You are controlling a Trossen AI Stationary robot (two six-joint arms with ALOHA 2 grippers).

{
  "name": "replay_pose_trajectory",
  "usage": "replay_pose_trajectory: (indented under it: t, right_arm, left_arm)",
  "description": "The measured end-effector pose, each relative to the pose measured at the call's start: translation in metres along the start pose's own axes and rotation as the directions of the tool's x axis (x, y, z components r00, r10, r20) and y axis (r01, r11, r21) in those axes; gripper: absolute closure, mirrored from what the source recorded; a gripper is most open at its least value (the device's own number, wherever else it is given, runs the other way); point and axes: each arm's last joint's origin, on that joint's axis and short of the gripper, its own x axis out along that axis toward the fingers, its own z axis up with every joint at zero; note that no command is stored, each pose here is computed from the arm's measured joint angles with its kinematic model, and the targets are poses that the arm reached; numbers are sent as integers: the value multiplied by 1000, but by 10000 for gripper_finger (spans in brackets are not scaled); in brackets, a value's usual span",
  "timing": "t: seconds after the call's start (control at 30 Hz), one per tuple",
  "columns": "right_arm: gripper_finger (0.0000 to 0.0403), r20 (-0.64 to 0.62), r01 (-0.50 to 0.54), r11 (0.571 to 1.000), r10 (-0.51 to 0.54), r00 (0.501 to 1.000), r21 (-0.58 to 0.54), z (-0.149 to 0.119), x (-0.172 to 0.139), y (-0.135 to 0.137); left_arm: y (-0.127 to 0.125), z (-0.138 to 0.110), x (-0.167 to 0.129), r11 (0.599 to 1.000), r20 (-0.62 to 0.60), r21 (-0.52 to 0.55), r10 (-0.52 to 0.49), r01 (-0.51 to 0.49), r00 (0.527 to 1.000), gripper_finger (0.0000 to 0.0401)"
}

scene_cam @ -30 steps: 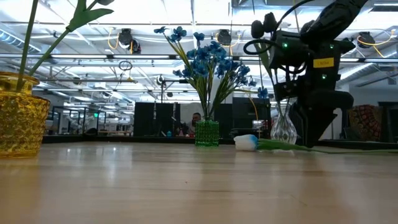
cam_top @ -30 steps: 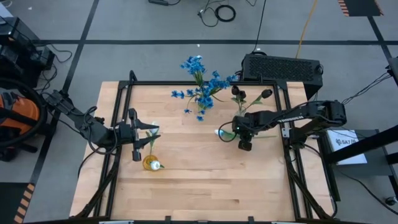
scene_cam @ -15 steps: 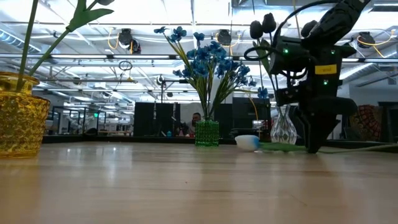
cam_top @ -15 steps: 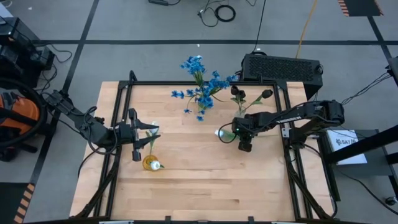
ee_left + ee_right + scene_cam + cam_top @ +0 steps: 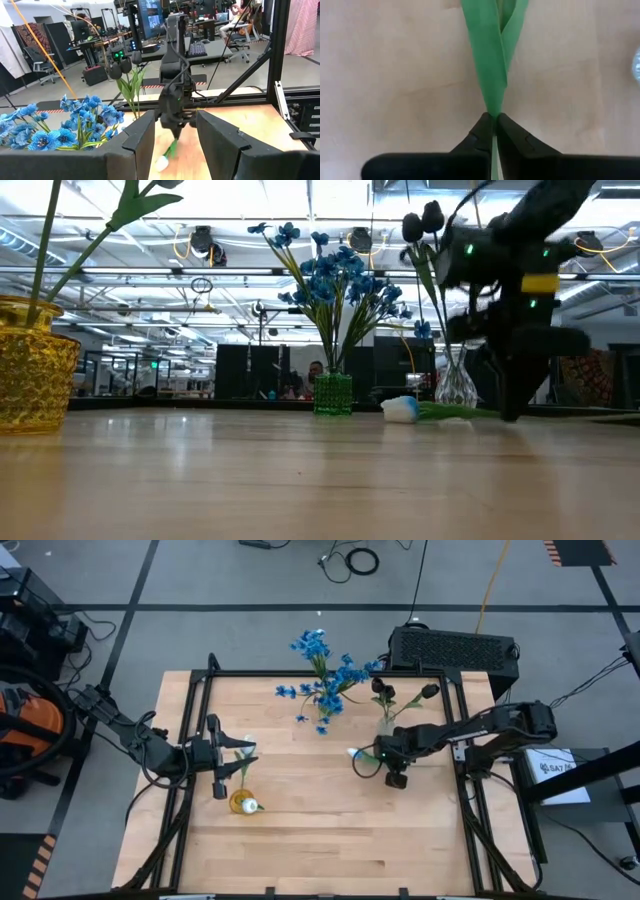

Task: Sort flowers into vase by color
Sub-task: Put the white tulip into the yellow vase

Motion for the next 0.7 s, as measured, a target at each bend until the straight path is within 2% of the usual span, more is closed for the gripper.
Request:
replay_pose_trajectory:
  t: [0.23,0.33,0.4,0.5,0.57,0.7]
  right_arm:
    - [401,175,-75,994,88,981,-81,7,-45,30]
    - [402,308,-126,983,162,937,-132,11,-68,45]
    - [402,406,-164,971,223,886,-177,13,-80,56]
    - [402,572,-218,941,330,751,-258,19,-101,73]
    - [402,665,-234,915,400,630,-328,24,-115,84]
    - [401,777,-178,866,498,385,-467,29,-140,102]
  left_arm:
    - [0,0,0,1000,0,-3,0,0,1000,248]
    - [0,0,0,1000,3,-7,-7,7,1000,248]
    - [-1,1,1,1000,8,-11,-12,12,1000,248]
    - [-3,3,5,999,26,-34,36,-35,999,248]
    - [-3,4,9,997,38,-31,78,-77,996,248]
    - [-8,5,19,995,65,-15,102,-102,993,248]
